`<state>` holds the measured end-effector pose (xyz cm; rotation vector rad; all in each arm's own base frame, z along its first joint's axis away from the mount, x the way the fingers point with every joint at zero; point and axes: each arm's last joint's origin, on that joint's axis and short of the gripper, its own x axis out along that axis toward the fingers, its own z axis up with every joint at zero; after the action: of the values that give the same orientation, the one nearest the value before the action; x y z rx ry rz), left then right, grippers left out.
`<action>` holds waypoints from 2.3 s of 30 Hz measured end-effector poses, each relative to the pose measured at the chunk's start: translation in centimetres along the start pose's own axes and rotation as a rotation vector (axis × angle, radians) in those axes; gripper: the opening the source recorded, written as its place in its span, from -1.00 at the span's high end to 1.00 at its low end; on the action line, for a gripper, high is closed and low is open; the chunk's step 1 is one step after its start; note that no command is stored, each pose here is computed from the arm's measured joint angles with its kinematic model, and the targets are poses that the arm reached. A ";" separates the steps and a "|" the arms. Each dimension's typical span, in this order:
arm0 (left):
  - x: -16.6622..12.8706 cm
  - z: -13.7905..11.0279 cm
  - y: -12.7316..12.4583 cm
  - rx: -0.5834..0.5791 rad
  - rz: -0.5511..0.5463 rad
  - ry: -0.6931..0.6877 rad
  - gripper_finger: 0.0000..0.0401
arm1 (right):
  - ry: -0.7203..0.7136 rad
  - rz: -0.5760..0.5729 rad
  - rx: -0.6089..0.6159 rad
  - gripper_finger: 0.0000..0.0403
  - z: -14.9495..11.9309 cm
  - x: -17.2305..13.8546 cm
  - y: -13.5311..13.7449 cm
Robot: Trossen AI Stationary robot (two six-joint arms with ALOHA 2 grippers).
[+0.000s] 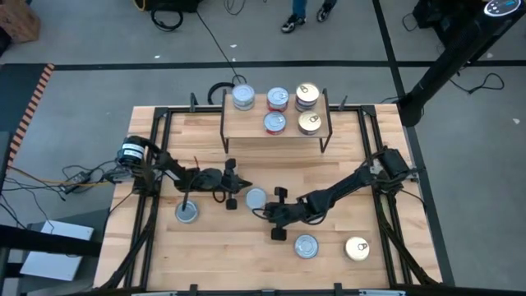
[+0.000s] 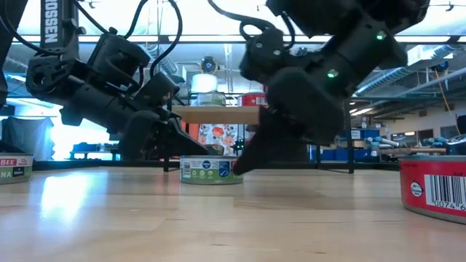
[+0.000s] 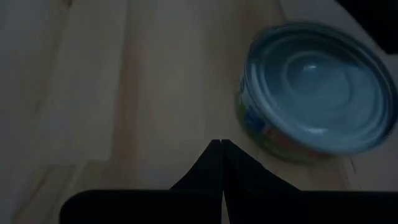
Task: Stack canned seafood by type on shelf
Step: Put the green and white tuna can on the shelf aligned with the green and white tuna cans
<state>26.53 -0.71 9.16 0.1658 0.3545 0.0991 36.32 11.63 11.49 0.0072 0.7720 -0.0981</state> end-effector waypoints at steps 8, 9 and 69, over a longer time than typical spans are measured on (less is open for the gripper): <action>0.0 -0.3 -0.1 0.004 -0.023 0.024 0.97 | -0.039 -0.109 0.031 0.96 0.8 0.6 -0.7; 0.0 -0.3 -0.1 0.004 -0.021 0.024 0.97 | -0.046 -0.126 0.034 0.96 0.8 0.6 -0.7; -1.1 -0.3 -0.1 0.074 -0.053 0.125 0.97 | -0.155 -0.259 0.349 0.95 6.2 -0.5 -4.3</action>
<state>25.40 -0.88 9.20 0.2237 0.4869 0.0441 39.88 7.08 16.36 0.2283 0.5897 -0.4737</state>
